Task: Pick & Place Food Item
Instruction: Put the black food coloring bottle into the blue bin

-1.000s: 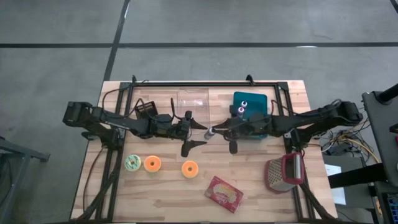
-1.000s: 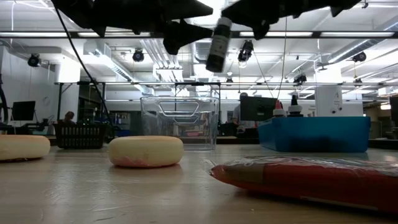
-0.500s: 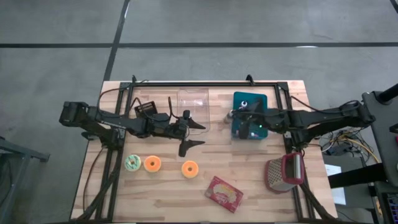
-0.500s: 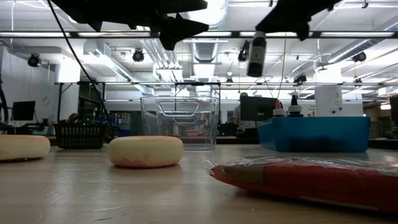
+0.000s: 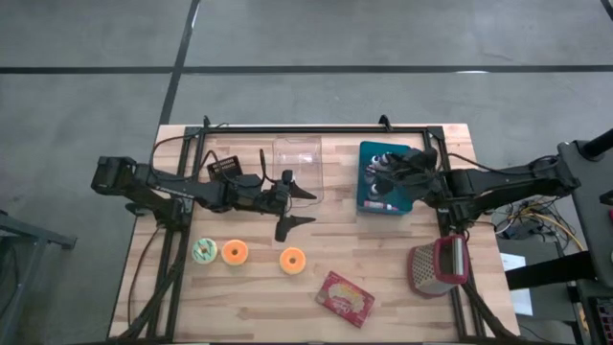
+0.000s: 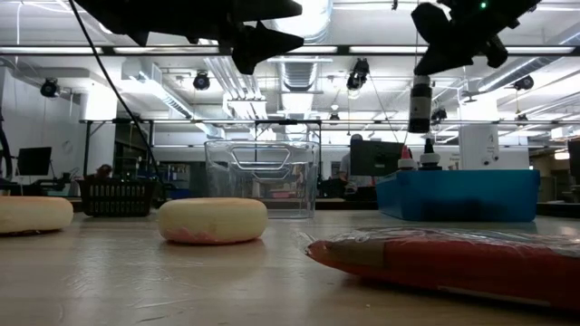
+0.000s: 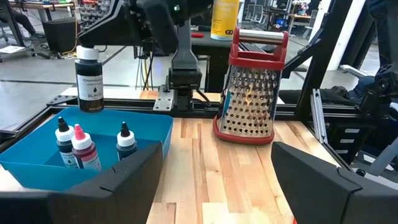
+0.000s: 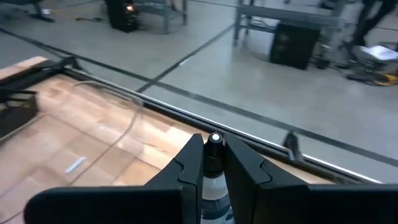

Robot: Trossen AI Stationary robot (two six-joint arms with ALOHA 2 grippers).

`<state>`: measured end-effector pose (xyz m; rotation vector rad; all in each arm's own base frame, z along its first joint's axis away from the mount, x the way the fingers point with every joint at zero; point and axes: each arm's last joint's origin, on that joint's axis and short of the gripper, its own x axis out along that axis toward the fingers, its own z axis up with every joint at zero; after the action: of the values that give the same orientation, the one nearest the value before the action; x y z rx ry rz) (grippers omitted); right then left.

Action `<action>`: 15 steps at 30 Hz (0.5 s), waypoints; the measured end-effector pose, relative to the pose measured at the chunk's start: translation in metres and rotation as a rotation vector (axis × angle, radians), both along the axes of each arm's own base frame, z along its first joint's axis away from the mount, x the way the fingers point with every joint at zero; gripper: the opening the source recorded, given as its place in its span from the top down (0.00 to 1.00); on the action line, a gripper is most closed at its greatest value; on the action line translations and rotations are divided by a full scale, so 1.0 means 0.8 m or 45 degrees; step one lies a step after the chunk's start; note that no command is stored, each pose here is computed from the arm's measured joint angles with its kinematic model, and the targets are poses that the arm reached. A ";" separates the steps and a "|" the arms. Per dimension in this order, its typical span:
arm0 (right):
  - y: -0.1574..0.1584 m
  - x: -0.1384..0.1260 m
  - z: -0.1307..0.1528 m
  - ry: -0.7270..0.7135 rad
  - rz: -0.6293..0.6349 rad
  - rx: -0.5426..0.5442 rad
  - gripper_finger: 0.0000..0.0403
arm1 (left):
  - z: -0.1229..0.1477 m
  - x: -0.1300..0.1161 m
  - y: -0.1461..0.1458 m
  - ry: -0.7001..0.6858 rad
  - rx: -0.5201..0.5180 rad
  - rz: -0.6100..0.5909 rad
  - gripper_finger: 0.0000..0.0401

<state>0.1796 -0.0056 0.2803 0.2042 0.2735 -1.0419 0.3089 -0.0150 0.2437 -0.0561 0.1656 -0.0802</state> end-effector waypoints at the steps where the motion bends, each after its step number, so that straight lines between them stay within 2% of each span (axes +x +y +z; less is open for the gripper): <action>1: 0.000 0.000 -0.002 -0.001 -0.017 0.004 0.91 | 0.000 0.000 0.000 0.000 0.000 0.000 0.24; 8: -0.002 -0.001 -0.017 0.035 -0.142 -0.007 0.91 | 0.000 0.000 0.000 0.003 0.000 0.001 0.24; 15: -0.002 0.003 -0.056 0.054 -0.283 -0.013 0.91 | -0.001 0.000 0.000 0.011 0.001 0.001 0.24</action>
<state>0.1820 -0.0072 0.2351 0.2063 0.2885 -1.2686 0.3088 -0.0150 0.2429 -0.0560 0.1742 -0.0792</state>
